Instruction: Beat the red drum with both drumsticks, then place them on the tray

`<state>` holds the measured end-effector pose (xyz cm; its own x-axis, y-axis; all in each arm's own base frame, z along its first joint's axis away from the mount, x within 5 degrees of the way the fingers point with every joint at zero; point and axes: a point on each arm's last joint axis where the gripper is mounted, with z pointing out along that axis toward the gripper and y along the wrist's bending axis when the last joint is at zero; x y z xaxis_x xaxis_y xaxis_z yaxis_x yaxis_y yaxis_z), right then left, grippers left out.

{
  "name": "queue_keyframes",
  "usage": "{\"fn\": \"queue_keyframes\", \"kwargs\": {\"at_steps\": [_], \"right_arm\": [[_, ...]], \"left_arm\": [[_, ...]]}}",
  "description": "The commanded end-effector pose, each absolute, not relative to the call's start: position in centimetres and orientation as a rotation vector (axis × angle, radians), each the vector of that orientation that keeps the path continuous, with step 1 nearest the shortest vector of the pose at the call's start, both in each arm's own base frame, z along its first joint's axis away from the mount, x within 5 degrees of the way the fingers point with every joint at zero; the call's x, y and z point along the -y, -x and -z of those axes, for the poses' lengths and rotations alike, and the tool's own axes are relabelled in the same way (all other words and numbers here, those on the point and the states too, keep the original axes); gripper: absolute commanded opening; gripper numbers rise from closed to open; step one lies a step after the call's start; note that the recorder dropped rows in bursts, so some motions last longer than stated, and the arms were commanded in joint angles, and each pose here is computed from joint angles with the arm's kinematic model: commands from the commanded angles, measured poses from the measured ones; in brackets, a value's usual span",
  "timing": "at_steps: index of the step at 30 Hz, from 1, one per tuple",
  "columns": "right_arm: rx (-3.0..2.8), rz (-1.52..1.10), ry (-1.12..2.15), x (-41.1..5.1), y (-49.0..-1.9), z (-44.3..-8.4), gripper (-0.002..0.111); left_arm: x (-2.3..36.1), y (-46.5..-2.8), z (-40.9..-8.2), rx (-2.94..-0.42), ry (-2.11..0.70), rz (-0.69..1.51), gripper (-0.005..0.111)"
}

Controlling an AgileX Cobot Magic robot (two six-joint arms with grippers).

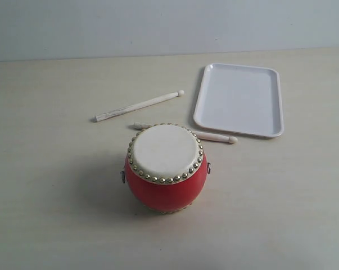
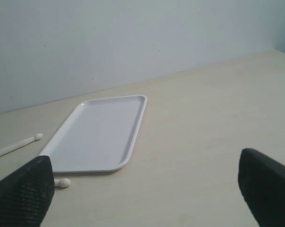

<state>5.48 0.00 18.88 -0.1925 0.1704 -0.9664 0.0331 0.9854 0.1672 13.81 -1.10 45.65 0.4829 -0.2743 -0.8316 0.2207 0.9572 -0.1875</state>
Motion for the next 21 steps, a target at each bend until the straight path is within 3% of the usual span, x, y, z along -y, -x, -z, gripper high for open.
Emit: {"fn": "queue_keyframes", "kwargs": {"at_steps": [1, 7, 9, 12, 15, 16, 21], "right_arm": [[-1.762, -0.118, -0.157, 0.0, -5.5, -18.8, 0.105], [-1.762, -0.118, -0.157, 0.0, -5.5, -18.8, 0.105], [-1.762, -0.118, -0.157, 0.0, -5.5, -18.8, 0.105], [-1.762, -0.118, -0.157, 0.0, -5.5, -18.8, 0.105], [-1.762, -0.118, -0.157, 0.0, -5.5, -18.8, 0.105], [-1.762, -0.118, -0.157, 0.0, -5.5, -18.8, 0.105], [-1.762, -0.118, -0.157, 0.0, -5.5, -18.8, 0.105]], "left_arm": [[1.1, -24.3, -44.9, -1.427, 0.084, 0.187, 0.000], [1.5, -35.6, -38.9, -2.082, -0.011, -0.107, 0.000], [2.9, -38.9, -34.7, -2.398, -0.258, -0.245, 0.000], [4.9, -40.8, -30.7, -2.614, -0.535, -0.245, 0.000], [7.0, -41.4, -27.6, -2.749, -0.885, -0.196, 0.000], [8.6, -42.0, -26.0, -2.712, -1.126, -0.169, 0.000], [13.6, -42.9, -22.8, -2.577, -1.509, -0.165, 0.000]]}}
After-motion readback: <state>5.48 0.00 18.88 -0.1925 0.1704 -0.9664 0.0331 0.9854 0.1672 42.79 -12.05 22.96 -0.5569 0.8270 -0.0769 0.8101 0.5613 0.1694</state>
